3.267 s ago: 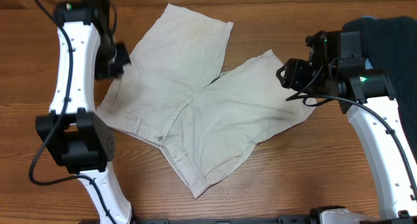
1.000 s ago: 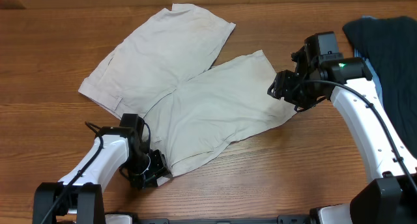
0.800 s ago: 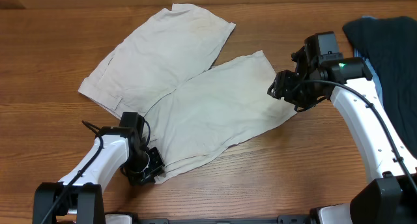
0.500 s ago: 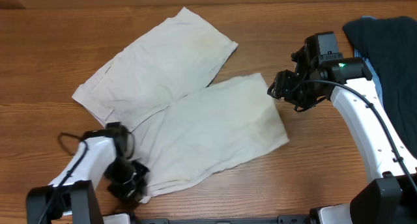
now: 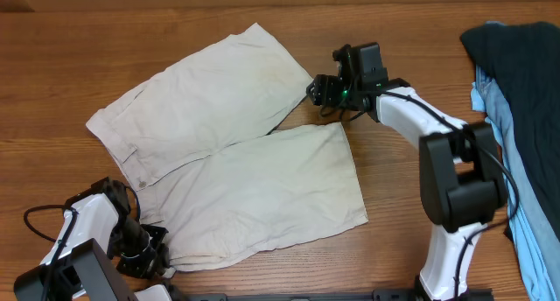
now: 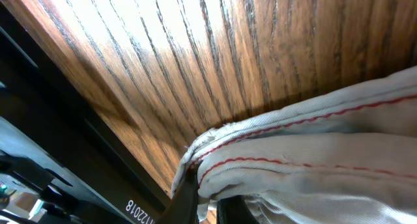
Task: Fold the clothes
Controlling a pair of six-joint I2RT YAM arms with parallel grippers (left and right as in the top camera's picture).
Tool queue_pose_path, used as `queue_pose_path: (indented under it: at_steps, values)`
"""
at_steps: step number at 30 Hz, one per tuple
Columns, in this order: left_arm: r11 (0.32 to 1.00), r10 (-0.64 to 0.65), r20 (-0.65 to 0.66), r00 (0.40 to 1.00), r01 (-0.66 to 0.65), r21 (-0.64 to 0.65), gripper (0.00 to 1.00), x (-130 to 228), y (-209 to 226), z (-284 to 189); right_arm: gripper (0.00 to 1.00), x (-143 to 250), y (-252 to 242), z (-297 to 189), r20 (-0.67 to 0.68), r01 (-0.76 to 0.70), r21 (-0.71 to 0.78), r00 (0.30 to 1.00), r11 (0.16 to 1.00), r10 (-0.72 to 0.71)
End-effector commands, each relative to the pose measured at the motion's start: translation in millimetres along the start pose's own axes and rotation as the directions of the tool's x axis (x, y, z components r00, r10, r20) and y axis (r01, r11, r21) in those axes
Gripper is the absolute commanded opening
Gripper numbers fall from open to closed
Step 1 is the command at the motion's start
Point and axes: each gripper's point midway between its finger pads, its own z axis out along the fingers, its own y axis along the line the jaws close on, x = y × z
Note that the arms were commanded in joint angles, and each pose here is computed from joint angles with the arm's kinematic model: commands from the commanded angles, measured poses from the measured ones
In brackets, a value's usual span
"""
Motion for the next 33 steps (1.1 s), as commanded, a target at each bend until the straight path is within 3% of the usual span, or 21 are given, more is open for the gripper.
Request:
queue_pose_path:
  at_steps: [1,11,13,14,16,22,30,32,33]
  values:
    - [1.000,-0.003,0.041,0.999,0.004,-0.008,0.04,-8.3,2.6,-0.4,0.72,-1.9,-3.2,14.1,0.005,-0.056,-0.053,0.998,0.997,0.056]
    - [1.000,0.004,0.041,0.999,-0.004,-0.008,0.04,-8.3,2.5,-0.5,0.67,-0.2,16.4,47.4,0.028,-0.112,-0.161,0.993,0.981,0.118]
    - [1.000,0.004,0.042,0.999,-0.004,-0.008,0.04,-8.4,2.4,-0.5,0.46,-9.2,21.1,46.1,0.065,-0.089,-0.182,0.993,0.979,0.103]
    - [1.000,0.004,0.042,0.999,-0.004,-0.008,0.04,-8.5,2.3,-0.5,0.23,-18.0,21.9,44.1,0.098,-0.075,-0.191,0.991,0.979,0.095]
    - [1.000,0.006,0.041,0.999,-0.006,-0.008,0.04,-8.3,2.5,-0.5,0.04,-36.7,13.1,36.9,0.159,-0.068,-0.201,0.982,0.977,0.101]
    - [1.000,0.019,0.031,0.999,-0.019,0.003,0.04,-6.7,0.4,-0.5,0.04,-79.2,-58.8,4.5,0.269,-0.146,-0.167,0.945,0.975,0.187]
    - [0.991,0.096,0.005,0.995,-0.096,0.088,0.05,-2.7,-16.4,-1.2,0.04,-93.6,-138.0,-40.2,0.292,-0.273,-0.155,0.905,0.949,0.308]
    - [0.976,0.161,0.009,0.987,-0.161,0.144,0.31,-2.6,-27.8,-3.2,0.04,-97.8,-146.9,-52.6,0.302,-0.279,-0.163,0.899,0.946,0.317]
    - [0.963,0.203,0.011,0.979,-0.201,0.180,0.50,-1.8,-35.2,-6.1,0.04,-101.0,-154.0,-62.5,0.315,-0.288,-0.155,0.892,0.945,0.323]
